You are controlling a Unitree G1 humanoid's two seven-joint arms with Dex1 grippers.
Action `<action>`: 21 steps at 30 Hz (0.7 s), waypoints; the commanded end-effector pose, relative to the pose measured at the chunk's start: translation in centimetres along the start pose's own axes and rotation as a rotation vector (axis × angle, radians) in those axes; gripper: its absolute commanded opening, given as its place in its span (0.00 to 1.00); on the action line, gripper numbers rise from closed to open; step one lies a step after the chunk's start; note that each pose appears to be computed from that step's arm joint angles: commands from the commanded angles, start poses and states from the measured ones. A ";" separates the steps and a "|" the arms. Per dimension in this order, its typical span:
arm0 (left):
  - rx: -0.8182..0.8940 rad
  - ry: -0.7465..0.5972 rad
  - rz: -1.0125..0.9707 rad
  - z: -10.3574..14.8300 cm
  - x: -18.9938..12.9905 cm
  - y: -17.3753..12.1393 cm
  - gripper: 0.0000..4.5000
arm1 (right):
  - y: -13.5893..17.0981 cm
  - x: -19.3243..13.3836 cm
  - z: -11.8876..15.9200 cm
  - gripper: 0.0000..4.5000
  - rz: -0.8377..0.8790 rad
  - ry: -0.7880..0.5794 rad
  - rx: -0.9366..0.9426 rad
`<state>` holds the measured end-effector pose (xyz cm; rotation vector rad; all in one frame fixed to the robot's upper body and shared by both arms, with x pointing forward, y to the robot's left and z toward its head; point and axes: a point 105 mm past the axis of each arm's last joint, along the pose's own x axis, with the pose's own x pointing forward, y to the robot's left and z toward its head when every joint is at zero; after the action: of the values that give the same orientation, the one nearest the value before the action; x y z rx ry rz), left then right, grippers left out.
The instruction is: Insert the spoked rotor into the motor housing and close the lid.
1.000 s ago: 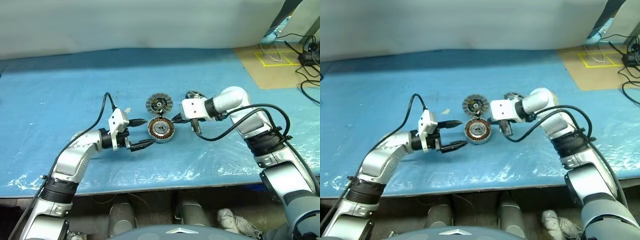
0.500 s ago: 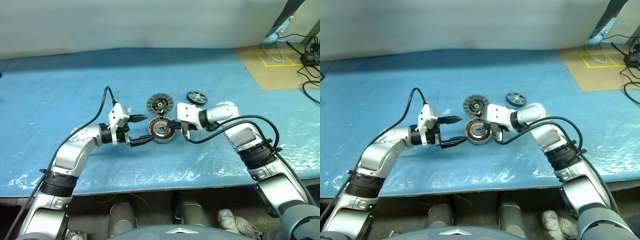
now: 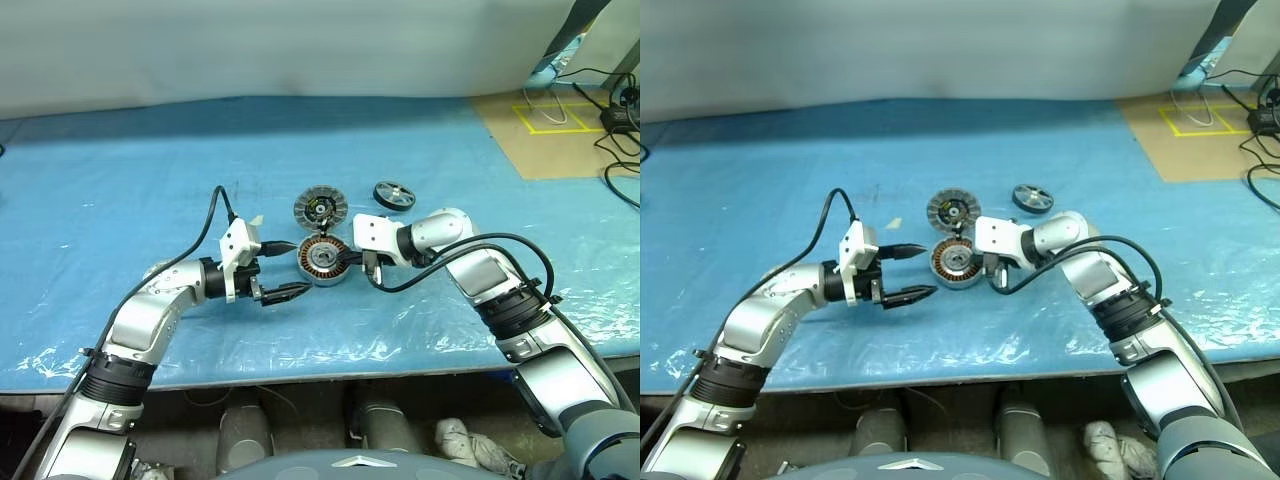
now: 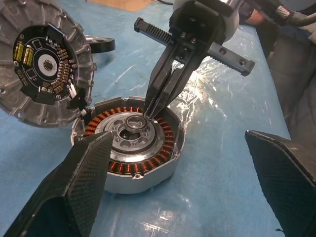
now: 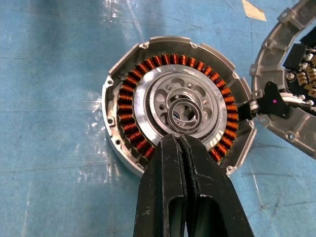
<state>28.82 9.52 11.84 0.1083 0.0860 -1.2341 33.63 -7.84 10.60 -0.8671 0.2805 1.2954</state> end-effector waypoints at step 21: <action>0.051 -0.021 -0.004 0.3 -0.3 0.6 1.00 | -0.7 -0.1 1.6 0.01 -0.001 -0.011 -0.098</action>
<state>29.22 9.92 11.07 0.1182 0.0811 -1.2386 33.85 -7.20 11.10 -0.9064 0.2498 1.3088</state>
